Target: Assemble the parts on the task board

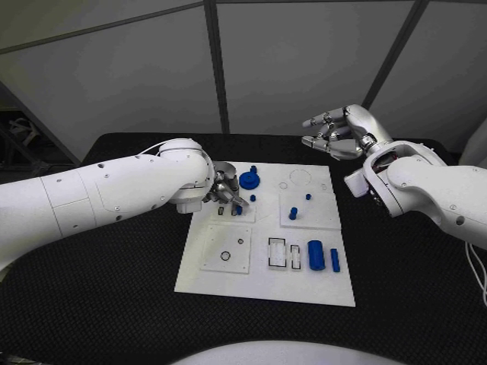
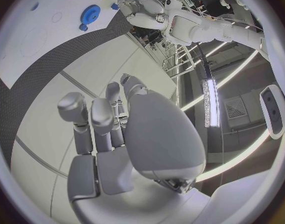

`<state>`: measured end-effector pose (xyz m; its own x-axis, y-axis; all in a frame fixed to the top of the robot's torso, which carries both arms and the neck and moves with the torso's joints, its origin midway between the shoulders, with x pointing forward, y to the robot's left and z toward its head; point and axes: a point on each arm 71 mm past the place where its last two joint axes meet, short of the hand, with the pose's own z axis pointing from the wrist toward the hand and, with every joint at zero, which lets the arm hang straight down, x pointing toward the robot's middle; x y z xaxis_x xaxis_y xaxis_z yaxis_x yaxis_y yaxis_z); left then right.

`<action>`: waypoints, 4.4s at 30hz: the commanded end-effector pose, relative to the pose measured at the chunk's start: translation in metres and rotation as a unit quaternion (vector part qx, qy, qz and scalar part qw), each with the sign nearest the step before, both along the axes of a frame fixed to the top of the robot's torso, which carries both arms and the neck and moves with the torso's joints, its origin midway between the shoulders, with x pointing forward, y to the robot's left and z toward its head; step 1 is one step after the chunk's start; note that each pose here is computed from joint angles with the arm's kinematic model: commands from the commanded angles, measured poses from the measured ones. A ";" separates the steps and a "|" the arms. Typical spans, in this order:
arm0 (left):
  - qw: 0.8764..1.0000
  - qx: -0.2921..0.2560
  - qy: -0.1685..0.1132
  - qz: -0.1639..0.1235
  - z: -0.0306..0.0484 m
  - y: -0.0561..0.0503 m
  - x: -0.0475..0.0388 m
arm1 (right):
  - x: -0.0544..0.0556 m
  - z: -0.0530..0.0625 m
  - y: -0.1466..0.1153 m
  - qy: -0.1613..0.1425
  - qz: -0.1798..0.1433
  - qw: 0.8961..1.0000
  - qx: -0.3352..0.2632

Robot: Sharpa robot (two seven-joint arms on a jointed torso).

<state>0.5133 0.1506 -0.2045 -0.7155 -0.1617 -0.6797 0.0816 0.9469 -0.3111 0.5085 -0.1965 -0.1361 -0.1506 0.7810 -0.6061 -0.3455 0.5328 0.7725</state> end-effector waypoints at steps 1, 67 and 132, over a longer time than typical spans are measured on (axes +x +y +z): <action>1.000 -0.005 0.012 0.002 -0.0010 0.000 -0.0014 | 0.001 0.001 0.000 0.000 0.001 1.000 0.002; 0.974 -0.125 -0.126 0.140 -0.0183 0.028 -0.0333 | 0.004 0.000 -0.012 0.002 -0.017 1.000 0.007; 0.991 -0.054 -0.093 0.078 -0.0319 0.013 -0.0287 | 0.004 0.000 -0.007 0.000 -0.009 1.000 0.000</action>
<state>0.4856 0.1634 -0.2344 -0.5293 -0.3563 -0.7700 0.0014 0.9072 -0.4208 0.5122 -0.2049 -0.1380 -0.1362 0.7860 -0.6030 -0.3256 0.5393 0.7766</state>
